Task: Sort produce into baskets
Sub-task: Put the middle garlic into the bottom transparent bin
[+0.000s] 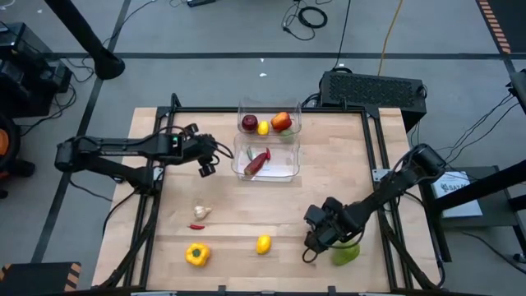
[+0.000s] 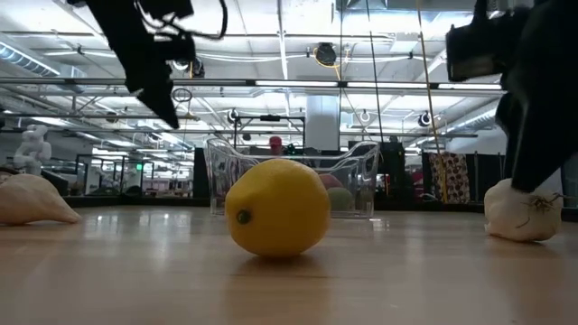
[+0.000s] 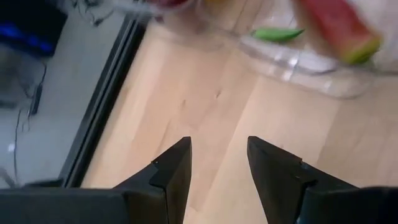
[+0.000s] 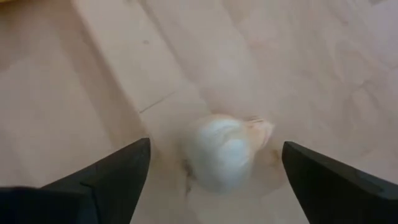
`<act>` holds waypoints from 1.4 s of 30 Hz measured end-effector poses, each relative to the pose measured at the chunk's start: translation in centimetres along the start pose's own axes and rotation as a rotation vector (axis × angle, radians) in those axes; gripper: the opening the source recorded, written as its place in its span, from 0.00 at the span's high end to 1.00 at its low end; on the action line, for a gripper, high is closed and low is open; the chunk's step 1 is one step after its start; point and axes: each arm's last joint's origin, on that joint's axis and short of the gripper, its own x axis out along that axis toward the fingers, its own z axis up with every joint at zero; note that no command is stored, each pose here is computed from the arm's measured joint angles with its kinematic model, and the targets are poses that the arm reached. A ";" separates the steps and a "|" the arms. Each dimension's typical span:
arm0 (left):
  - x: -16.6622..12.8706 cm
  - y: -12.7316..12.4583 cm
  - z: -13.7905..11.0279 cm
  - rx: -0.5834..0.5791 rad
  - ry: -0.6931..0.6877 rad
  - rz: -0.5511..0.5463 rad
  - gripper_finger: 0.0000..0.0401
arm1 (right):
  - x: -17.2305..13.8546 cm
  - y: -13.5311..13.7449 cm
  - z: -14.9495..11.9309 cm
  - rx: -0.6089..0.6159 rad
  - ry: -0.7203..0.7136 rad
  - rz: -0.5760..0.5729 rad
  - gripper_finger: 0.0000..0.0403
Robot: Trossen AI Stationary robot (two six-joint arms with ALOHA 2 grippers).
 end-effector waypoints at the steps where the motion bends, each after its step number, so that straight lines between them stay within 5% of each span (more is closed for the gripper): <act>1: 0.2 0.1 -0.1 -0.016 0.011 0.004 0.59 | 0.2 -0.1 0.1 0.012 0.002 -0.009 0.12; 11: 3.1 0.0 -1.1 -0.078 0.027 -0.213 0.59 | 0.6 -0.5 0.1 0.035 0.027 -0.054 0.13; 29: 5.3 -1.3 0.6 -0.045 -0.091 -0.409 0.59 | 0.5 -1.2 -0.2 -0.008 0.060 -0.124 0.13; 42: 5.3 -1.3 0.8 -0.055 -0.117 -0.425 0.59 | 0.5 -1.2 -0.2 -0.110 0.065 -0.121 0.15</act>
